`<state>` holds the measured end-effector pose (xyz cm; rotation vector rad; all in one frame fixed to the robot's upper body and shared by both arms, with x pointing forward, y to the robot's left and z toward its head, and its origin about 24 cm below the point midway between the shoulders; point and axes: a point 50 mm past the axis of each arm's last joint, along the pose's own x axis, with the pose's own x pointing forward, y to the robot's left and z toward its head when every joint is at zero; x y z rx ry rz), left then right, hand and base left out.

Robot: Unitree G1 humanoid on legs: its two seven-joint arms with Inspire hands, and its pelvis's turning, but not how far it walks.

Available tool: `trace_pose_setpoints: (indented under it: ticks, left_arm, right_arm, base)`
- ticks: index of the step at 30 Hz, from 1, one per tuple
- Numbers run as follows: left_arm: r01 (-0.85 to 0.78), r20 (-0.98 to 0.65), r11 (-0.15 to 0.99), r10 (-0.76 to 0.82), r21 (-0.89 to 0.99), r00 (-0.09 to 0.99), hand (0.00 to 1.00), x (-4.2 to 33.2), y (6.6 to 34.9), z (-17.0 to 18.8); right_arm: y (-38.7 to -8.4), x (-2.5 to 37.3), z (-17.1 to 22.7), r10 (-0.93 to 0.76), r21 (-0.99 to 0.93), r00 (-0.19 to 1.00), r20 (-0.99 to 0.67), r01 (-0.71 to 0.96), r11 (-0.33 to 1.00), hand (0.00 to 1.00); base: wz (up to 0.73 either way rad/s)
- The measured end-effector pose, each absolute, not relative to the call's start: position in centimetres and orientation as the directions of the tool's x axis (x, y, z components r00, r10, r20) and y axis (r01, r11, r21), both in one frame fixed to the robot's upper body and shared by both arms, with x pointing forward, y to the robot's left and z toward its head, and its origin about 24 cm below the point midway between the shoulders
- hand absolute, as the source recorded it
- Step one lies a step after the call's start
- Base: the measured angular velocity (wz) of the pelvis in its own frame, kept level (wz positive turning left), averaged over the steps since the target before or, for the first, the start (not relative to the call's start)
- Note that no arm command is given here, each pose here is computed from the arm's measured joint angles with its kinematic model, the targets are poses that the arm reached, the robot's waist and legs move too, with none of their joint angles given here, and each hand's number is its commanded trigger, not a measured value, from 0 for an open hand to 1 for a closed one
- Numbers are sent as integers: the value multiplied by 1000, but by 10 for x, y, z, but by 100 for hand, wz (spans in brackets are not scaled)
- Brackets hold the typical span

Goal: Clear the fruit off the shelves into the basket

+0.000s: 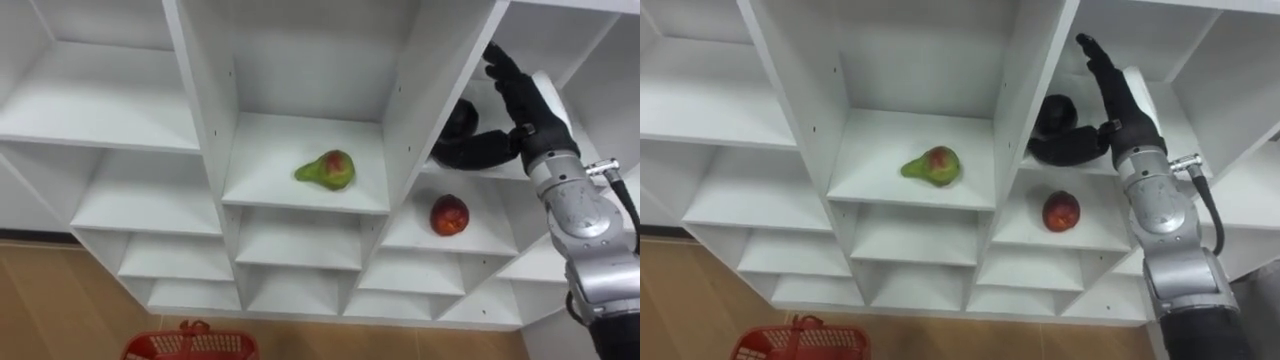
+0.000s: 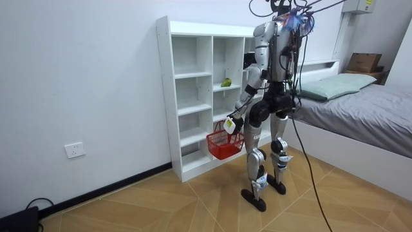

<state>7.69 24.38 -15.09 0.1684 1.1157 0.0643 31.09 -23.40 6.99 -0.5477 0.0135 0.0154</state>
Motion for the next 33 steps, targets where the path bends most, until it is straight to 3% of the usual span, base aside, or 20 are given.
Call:
trace_pose_setpoints:
  ticks: [9, 11, 12, 13, 33]
  left_arm:
    - [34, -889, 986, 134, 165, 438, 100, 77, 244, -151]
    - [39, -889, 987, 126, 159, 441, 100, 79, 245, -150]
    - [42, -889, 987, 122, 156, 442, 100, 80, 246, -150]
    - [46, -888, 987, 118, 154, 444, 100, 81, 246, -150]
    - [56, -889, 984, 127, 168, 441, 100, 83, 253, -148]
  right_arm:
    - [-229, 319, 75, 82, -515, 995, -53, -97, 851, 0]
    - [-229, 321, 76, 108, -518, 992, -68, -128, 846, 52]
    - [-232, 320, 76, 115, -526, 990, -78, -139, 839, 70]
    - [-234, 320, 77, 116, -533, 989, -92, -147, 833, 100]
    - [-247, 325, 66, 87, -531, 979, -183, -173, 829, 100]
  base:
    - [3]
    - [0]
    - [0]
    - [0]
    - [2]
